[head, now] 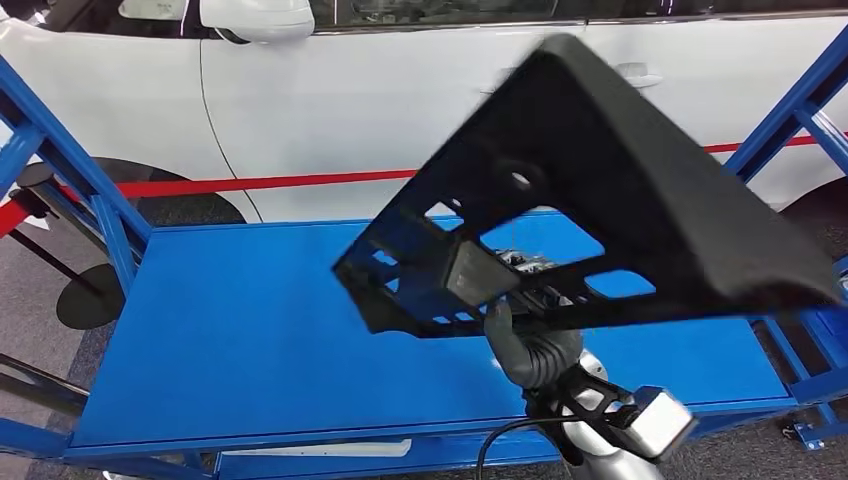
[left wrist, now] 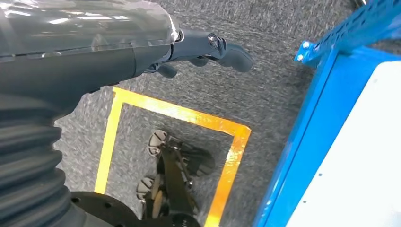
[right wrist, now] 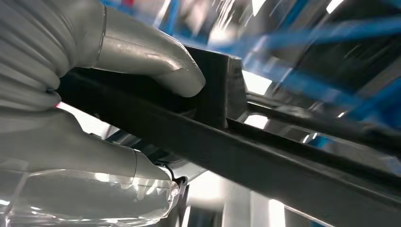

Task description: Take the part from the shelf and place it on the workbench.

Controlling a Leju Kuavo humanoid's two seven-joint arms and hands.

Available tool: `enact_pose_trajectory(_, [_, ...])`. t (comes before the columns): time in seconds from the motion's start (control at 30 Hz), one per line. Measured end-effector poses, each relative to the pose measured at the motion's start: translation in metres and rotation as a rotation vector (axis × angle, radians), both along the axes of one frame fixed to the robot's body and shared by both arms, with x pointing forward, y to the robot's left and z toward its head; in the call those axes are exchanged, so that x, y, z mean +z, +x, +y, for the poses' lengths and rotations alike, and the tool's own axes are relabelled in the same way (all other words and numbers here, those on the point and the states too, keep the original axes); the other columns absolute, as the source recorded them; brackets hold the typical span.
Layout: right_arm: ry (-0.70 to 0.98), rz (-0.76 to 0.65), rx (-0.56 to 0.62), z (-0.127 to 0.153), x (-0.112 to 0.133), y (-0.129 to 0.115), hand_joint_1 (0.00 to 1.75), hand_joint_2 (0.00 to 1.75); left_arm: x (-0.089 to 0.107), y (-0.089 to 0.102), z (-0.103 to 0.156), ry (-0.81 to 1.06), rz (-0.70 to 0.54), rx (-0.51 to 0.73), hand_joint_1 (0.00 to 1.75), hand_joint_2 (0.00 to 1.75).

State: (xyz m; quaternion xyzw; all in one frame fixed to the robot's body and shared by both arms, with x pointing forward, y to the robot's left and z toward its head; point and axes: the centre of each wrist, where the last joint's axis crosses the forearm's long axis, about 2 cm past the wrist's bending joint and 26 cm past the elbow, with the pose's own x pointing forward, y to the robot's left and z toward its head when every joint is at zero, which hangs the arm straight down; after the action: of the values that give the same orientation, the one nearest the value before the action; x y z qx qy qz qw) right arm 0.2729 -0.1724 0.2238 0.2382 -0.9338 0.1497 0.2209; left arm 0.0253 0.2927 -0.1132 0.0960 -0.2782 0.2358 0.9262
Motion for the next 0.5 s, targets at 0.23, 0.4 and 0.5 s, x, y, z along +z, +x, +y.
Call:
enact_pose_trajectory(0.23, [-0.029,0.085,0.355,-0.002,0.000,-0.008,1.75,1.75,0.000,0.002,-0.001,-0.015,0.015,-0.040,0.00,1.75])
enact_pose_trajectory(0.4, [-0.160,0.184,0.490,0.001,-0.021,0.000,1.75,1.75,0.001,0.007,-0.001,-0.015,0.066,-0.040,0.00,1.75])
enact_pose_trajectory(0.5, [-0.200,0.222,0.482,0.005,-0.025,0.006,1.75,1.75,0.001,0.009,-0.001,-0.014,0.082,-0.039,0.00,1.75])
